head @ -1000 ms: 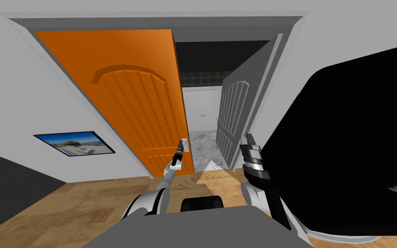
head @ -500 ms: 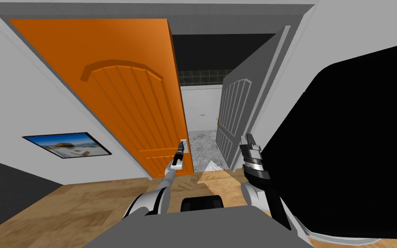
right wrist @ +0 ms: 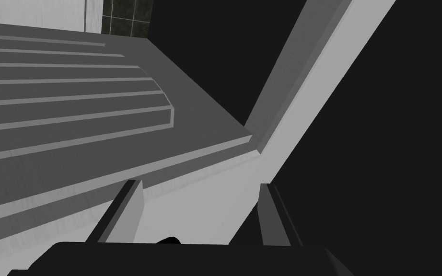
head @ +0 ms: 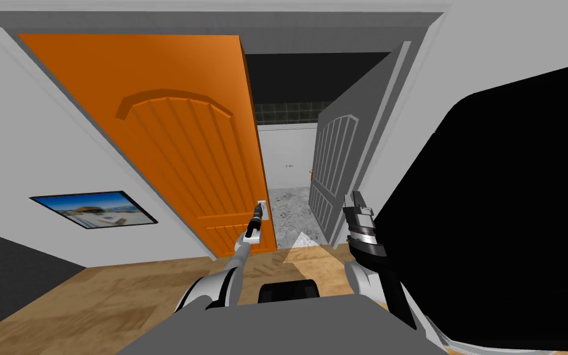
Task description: Push the door open
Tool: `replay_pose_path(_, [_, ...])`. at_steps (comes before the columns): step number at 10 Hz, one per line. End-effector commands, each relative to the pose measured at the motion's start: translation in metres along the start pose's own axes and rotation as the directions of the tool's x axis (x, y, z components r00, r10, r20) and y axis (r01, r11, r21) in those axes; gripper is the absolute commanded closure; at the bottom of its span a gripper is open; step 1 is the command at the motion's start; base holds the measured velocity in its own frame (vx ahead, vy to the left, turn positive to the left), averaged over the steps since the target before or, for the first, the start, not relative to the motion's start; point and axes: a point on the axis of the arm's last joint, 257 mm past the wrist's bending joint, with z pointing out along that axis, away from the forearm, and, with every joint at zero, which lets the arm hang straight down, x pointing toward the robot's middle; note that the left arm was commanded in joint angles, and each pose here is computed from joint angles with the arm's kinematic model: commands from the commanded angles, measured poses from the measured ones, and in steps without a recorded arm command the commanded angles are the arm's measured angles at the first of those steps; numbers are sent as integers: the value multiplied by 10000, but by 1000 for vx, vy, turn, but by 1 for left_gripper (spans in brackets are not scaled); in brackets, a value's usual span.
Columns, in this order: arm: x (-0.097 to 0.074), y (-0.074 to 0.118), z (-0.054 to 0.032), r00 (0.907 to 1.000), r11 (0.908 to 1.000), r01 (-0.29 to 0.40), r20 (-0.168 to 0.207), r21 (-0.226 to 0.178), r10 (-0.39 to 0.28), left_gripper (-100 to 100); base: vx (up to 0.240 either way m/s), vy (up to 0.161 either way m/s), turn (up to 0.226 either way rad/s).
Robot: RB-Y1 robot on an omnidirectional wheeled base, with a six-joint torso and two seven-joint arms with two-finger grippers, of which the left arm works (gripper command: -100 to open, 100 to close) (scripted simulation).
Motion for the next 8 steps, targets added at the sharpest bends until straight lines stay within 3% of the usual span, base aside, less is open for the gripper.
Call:
replay_pose_path(1, [-122, -107, 27, 9998, 9997, -97, 153, 226, 93, 100, 107, -71, 21])
replay_pose_path(2, [-232, -111, 27, 9994, 9996, -150, 308, 232, 143, 100, 149, -79, 21])
replay_pose_path(5, [-232, -111, 27, 9994, 9996, -150, 308, 232, 143, 100, 62, -9, 5])
replay_pose_path(6, [-395, -116, 24, 9983, 9995, -213, 544, 237, 200, 100, 103, -17, 24])
replay_pose_path(8, [-395, -116, 24, 9983, 9995, -213, 544, 237, 200, 100, 91, -53, 26])
